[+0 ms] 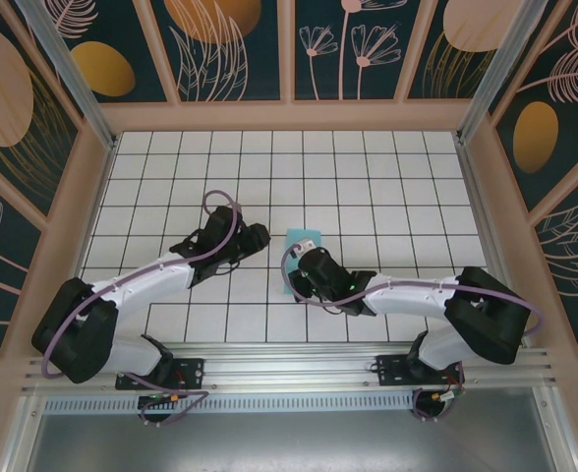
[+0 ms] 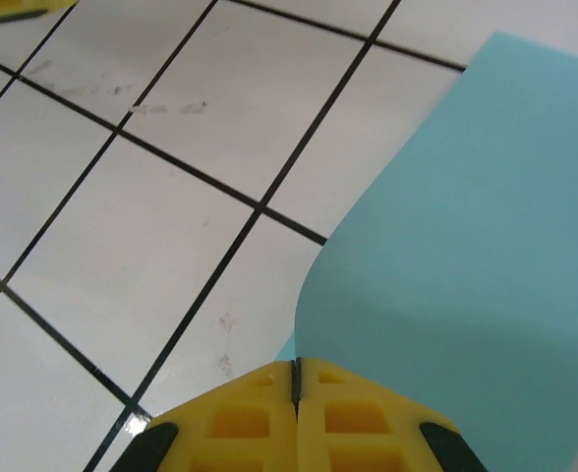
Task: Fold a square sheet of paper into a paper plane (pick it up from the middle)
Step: Fold the triangle a second time at the center of the table.
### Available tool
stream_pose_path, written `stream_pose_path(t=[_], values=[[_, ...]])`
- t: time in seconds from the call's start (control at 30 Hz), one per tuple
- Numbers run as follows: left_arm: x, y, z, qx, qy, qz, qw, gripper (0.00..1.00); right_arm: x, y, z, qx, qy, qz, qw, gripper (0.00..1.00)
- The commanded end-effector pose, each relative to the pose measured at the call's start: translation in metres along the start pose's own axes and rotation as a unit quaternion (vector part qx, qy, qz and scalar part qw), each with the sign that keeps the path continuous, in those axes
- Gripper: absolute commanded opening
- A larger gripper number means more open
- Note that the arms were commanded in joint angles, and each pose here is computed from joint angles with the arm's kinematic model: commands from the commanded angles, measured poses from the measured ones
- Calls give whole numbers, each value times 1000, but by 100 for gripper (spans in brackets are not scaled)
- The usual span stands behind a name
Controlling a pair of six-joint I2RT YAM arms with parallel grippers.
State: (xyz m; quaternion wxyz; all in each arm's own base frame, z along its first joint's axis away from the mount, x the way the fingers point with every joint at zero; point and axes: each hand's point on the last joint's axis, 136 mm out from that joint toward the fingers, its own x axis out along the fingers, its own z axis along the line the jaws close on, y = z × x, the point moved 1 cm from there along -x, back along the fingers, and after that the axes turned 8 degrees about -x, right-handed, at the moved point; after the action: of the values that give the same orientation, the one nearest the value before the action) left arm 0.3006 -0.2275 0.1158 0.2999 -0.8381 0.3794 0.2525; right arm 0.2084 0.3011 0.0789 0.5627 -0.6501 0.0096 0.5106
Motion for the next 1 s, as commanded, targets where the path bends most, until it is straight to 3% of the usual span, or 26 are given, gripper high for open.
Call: stream_pose_path(t=[0.0,0.53,0.97], values=[[1,7,-5,5,24,18,1000,49,-5,7,7,29,-66,26,997,0],[19,40,-9,13,72,107,992,42,0,8,-23,103,-124,35,986,0],[30,53,-13,23,78,141,987,42,0,13,-46,157,-165,50,973,0]])
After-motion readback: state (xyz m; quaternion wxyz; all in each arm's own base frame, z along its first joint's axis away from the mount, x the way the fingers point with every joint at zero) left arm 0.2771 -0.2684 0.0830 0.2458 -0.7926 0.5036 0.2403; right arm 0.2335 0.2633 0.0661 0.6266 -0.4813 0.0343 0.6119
